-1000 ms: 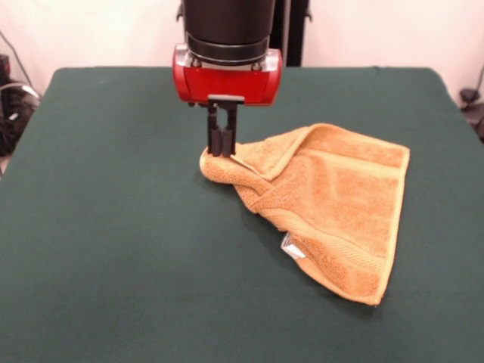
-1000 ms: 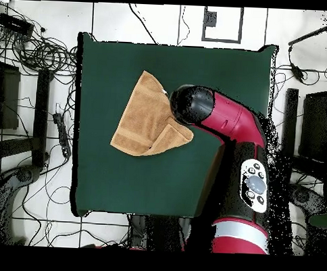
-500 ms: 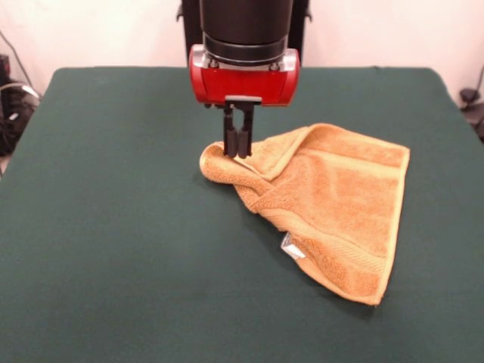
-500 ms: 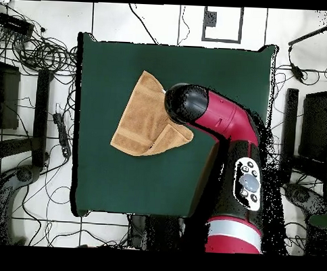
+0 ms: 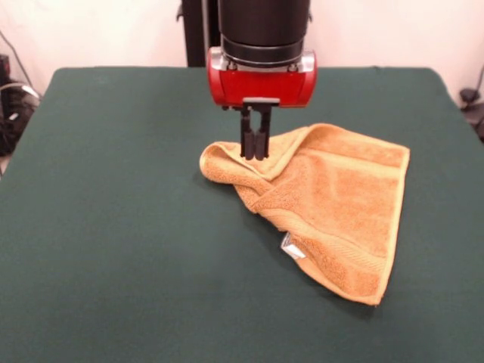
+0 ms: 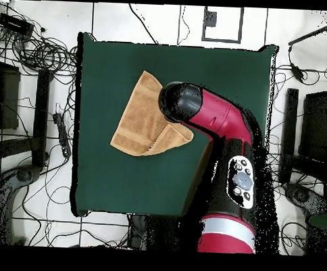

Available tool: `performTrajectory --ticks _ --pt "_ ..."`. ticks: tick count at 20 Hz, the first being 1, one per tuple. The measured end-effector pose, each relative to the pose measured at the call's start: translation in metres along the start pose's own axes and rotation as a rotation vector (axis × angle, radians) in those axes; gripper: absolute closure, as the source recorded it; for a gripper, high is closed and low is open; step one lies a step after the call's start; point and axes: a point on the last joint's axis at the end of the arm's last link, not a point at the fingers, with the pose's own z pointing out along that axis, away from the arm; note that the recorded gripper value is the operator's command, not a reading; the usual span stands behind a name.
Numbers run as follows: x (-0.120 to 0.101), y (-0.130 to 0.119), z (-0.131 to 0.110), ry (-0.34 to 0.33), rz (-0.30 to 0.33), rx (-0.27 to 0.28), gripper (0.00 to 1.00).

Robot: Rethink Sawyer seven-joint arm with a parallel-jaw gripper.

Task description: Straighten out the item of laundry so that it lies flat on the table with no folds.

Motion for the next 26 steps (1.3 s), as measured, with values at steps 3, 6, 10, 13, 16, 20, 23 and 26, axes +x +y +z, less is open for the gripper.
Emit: performTrajectory --ticks 3,6,10,13,16,20,23,26 --pt "0.001 0.001 0.003 0.005 0.002 -0.001 1.00" --pt "0.006 -0.001 0.013 0.022 0.007 0.000 1.00" --pt "0.010 -0.005 0.019 0.034 0.011 0.006 1.00" --pt "0.012 -0.010 0.022 0.041 0.015 0.015 0.00" --pt "0.013 -0.012 0.022 0.041 0.018 0.019 0.00" --pt "0.011 -0.012 0.021 0.039 0.026 0.015 0.00" --pt "0.011 -0.012 0.020 0.038 0.031 0.012 0.00" --pt "0.010 -0.012 0.020 0.036 0.034 0.010 0.00"
